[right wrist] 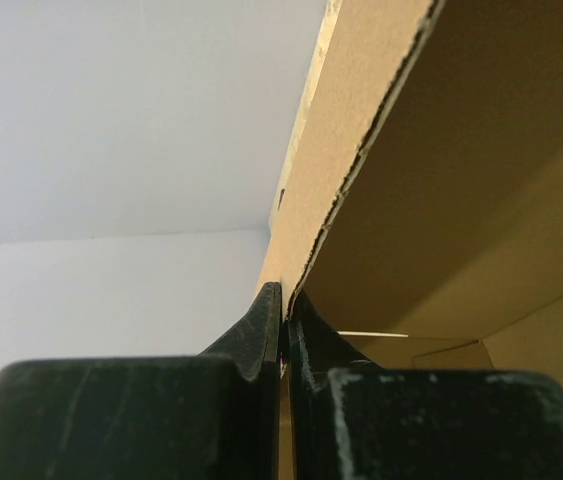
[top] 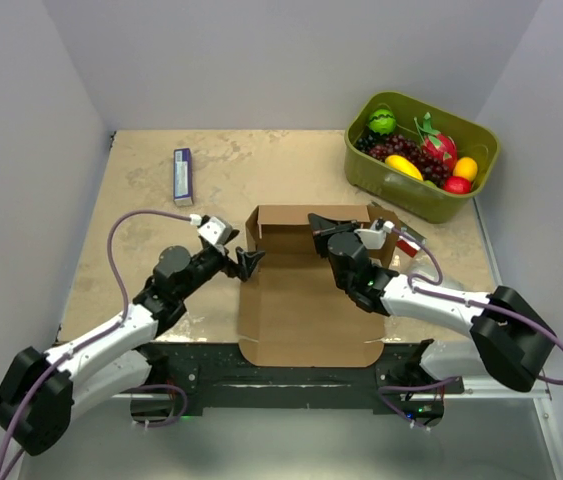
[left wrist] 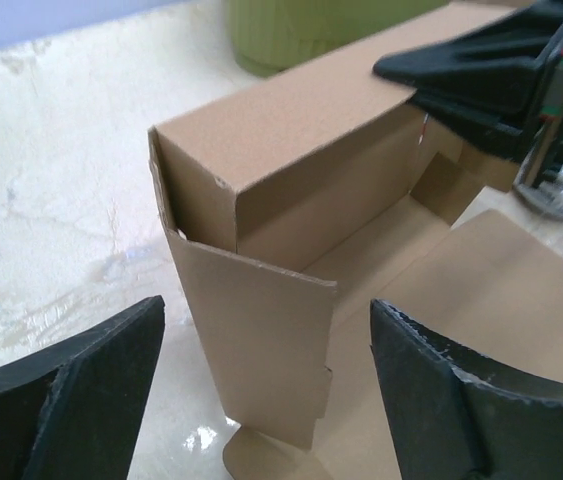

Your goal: Fold the paper box

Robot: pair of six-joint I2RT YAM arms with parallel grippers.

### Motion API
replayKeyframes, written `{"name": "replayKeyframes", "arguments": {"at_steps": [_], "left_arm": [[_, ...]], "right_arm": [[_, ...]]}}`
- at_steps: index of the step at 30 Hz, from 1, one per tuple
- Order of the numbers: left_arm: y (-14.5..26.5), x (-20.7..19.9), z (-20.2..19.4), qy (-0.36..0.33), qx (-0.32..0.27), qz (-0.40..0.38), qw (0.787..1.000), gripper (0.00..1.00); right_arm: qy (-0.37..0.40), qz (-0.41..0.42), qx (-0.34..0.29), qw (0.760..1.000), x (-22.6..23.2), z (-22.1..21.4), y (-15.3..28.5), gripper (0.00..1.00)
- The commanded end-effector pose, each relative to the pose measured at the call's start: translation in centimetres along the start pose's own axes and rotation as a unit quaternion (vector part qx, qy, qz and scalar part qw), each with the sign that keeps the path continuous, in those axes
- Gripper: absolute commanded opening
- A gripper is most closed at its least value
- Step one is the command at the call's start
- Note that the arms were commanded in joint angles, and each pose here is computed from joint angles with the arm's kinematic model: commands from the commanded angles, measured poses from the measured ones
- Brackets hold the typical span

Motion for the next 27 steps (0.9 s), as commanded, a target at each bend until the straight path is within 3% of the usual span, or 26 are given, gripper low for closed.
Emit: {"name": "replayKeyframes", "arguments": {"at_steps": [1, 8, 13, 16, 27], "left_arm": [[1.9, -0.5, 1.9, -0.004, -0.059, -0.005, 0.998, 0.91], [3.1, 1.2, 1.3, 0.016, -0.081, 0.037, 0.996, 0.89], [2.6, 3.0, 1.3, 0.018, -0.083, 0.082, 0.993, 0.83], [1.3, 2.7, 0.8, 0.01, -0.055, 0.062, 0.996, 0.79], [-1.5, 2.3, 0.9, -0.004, -0.053, 0.018, 0.998, 0.74]], "right_arm": [[0.096, -0.061, -0.013, 0.993, -4.1, 0.2, 0.3, 0.0], [0.095, -0.06, -0.013, 0.994, -4.1, 0.3, 0.4, 0.0], [0.094, -0.06, -0.012, 0.994, -4.1, 0.2, 0.4, 0.0], [0.094, -0.059, -0.009, 0.994, -4.1, 0.1, 0.3, 0.0], [0.098, -0.06, -0.008, 0.993, -4.0, 0.0, 0.2, 0.0]]}}
Point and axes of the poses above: each gripper's point midway between its finger pads, its own y axis back along the fingers, its own x axis along the line the jaws close on, z = x × y, the point moved 5 cm from there along y, back along the fingers, and after that the axes turned 15 degrees about y, right-handed, at the moved point
